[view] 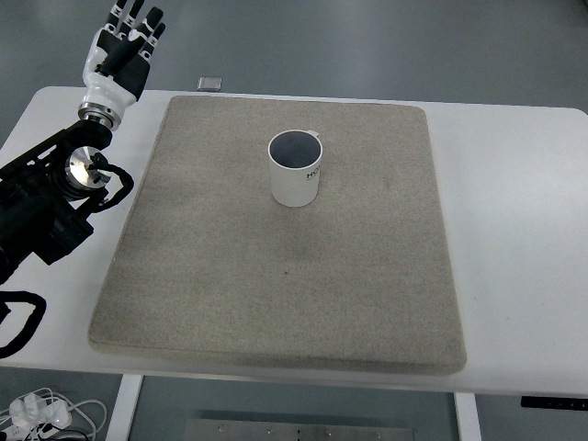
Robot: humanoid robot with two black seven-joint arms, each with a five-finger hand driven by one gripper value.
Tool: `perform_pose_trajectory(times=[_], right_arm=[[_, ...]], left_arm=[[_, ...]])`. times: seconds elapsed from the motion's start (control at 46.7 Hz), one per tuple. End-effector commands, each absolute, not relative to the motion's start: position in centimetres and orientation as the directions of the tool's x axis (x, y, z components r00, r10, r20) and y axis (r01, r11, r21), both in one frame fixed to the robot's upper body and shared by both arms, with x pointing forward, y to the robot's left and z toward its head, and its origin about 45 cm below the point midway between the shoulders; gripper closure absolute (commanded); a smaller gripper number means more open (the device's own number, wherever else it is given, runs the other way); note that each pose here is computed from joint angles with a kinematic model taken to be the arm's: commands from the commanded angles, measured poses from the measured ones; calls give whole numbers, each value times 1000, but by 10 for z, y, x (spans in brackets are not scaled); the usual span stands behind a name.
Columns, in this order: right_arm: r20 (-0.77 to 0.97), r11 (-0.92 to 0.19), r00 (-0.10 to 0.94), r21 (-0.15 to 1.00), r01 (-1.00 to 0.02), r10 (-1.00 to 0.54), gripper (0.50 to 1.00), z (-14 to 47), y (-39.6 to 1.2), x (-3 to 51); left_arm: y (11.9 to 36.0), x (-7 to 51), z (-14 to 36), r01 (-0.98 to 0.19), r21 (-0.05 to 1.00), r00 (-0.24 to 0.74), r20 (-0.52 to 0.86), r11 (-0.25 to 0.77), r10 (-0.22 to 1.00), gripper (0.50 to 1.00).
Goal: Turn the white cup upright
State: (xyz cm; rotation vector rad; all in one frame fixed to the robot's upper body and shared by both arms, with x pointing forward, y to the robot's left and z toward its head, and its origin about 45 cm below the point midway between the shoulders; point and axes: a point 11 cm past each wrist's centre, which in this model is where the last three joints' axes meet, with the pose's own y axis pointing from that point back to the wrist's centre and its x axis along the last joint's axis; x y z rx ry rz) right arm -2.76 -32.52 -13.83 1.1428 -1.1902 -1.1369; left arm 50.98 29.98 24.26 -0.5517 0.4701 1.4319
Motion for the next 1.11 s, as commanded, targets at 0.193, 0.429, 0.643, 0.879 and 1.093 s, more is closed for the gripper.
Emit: perform_pose_trajectory(times=[0.193,0.429,0.643,0.879,1.093], right_arm=[[80,81,42,996,34,-996,548,-138,-325,-27],[80,81,42,996,34,-996,548,-138,-325,-27],[80,81,47,996,39,-996,548,-138,-325,-30],[80,81,43,996,40,-996,548,-138,-325,-31],[80,81,36,996,39,-996,548,-138,-325,-31]], left_arm=[[284,515,238,-991,41,74,-635,130,769,500],[286,518,254,-986,-31,134,-722,161,679,500],[280,518,255,-985,-58,150,-757,163,636,500],[276,516,238,-992,-21,92,-794,125,601,500],[266,517,237,-991,-21,96,-802,133,589,500]])
